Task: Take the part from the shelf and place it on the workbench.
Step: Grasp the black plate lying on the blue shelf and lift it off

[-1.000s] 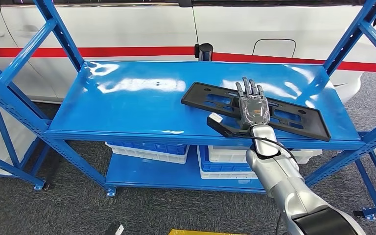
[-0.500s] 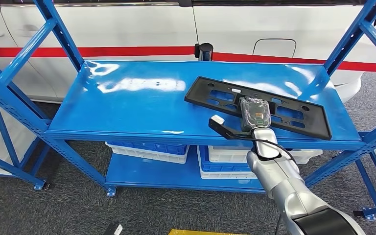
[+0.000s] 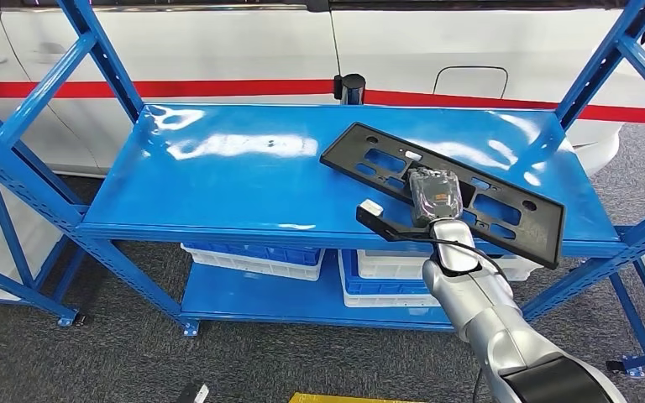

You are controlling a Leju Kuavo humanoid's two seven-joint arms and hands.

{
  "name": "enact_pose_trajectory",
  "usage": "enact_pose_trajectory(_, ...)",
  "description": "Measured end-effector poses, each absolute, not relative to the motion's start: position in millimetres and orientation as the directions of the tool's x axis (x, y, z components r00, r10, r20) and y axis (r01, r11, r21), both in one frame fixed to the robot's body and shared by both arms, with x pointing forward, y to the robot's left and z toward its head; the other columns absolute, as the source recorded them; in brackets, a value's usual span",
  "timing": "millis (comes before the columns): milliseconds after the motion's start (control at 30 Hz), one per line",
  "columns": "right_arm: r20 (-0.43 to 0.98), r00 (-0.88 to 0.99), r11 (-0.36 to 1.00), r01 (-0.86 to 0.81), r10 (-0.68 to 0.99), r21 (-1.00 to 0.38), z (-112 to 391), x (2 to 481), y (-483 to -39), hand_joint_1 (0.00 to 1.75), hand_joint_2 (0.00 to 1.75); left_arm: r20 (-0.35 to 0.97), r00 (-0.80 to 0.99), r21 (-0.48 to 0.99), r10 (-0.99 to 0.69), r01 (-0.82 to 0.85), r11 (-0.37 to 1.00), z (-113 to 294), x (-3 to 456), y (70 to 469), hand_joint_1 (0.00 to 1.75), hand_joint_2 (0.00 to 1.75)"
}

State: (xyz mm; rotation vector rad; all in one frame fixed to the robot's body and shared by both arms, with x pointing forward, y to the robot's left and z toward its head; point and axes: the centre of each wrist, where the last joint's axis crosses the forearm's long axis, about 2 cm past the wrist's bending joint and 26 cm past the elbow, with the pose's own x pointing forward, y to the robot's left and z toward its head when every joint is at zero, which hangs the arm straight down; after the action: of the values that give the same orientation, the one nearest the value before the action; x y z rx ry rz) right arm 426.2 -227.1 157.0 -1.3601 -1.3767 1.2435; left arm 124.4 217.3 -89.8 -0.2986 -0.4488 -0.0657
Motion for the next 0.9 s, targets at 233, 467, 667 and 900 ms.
enact_pose_trajectory(233,0.01,-0.181,0.076,0.358,0.983,-0.931,162.4,420.8,-220.7,1.75,1.75,0.399,0.917,-0.226,0.011,0.087,0.97,-90.4,124.0,219.5,0.0,1.75)
enact_pose_trajectory(467,0.024,-0.326,0.208,0.543,0.945,-0.814,197.5,405.5,-199.2,1.75,1.75,0.389,0.921,-0.217,-0.02,0.113,0.97,-91.1,122.2,220.6,0.0,1.75)
enact_pose_trajectory(667,0.023,-0.361,0.248,0.592,0.932,-0.767,208.6,395.9,-197.3,1.75,1.75,0.392,0.919,-0.213,-0.025,0.117,0.97,-91.5,121.3,221.2,0.0,1.75)
enact_pose_trajectory(900,0.009,-0.407,0.297,0.65,0.913,-0.7,226.0,385.2,-196.0,1.75,1.75,0.405,0.914,-0.221,-0.011,0.11,0.969,-91.9,119.8,221.4,0.0,1.75)
